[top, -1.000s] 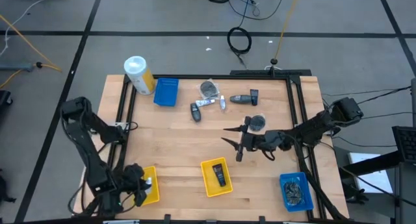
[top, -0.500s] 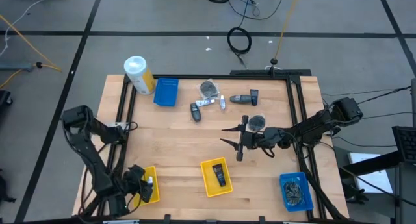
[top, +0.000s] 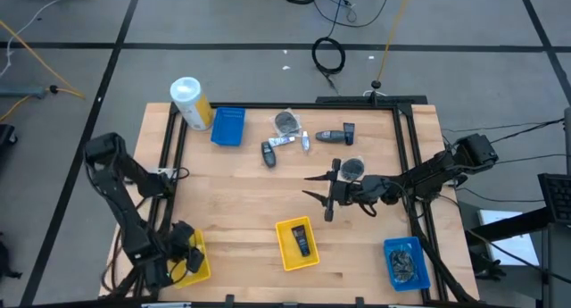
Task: Pick & Place Travel size toiletries
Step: Put the black deodorant into the top blue bin
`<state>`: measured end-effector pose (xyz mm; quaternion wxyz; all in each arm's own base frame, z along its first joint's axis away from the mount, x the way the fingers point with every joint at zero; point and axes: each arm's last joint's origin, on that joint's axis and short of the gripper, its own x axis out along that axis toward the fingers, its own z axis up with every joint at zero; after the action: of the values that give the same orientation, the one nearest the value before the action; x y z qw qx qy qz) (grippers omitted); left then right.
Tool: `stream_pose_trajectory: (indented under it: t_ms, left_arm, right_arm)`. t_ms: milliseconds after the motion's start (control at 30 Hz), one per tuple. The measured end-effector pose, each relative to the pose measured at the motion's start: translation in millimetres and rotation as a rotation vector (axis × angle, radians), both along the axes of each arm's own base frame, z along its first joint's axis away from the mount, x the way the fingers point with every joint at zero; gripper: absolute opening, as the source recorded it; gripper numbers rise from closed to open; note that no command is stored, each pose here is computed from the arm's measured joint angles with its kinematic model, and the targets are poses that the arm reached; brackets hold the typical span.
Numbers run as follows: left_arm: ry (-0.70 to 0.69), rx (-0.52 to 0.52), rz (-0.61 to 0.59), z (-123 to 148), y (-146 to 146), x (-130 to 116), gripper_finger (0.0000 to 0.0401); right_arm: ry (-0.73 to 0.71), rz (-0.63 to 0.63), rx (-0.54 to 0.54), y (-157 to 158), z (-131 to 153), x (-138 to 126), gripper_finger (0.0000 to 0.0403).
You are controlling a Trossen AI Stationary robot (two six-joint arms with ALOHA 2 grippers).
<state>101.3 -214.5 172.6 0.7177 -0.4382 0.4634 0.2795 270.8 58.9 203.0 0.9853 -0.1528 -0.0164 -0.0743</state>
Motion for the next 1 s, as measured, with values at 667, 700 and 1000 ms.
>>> stream_pose_trajectory:
  t_ms: [667,700,1000]
  left_arm:
    - [-0.479,1.077,-0.283,24.3,41.8,126.7,0.0244]
    - [-0.463,1.082,-0.271,20.3,47.9,138.5,0.0243]
    - [-0.415,0.826,-0.125,-10.8,149.1,217.6,0.0243]
  right_arm:
    - [0.086,0.010,0.050,2.3,-9.6,-0.4,0.0155]
    - [0.089,0.013,0.052,3.0,-10.0,-0.6,0.0155]
    - [0.112,0.064,0.044,17.0,-12.1,-4.3,0.0154]
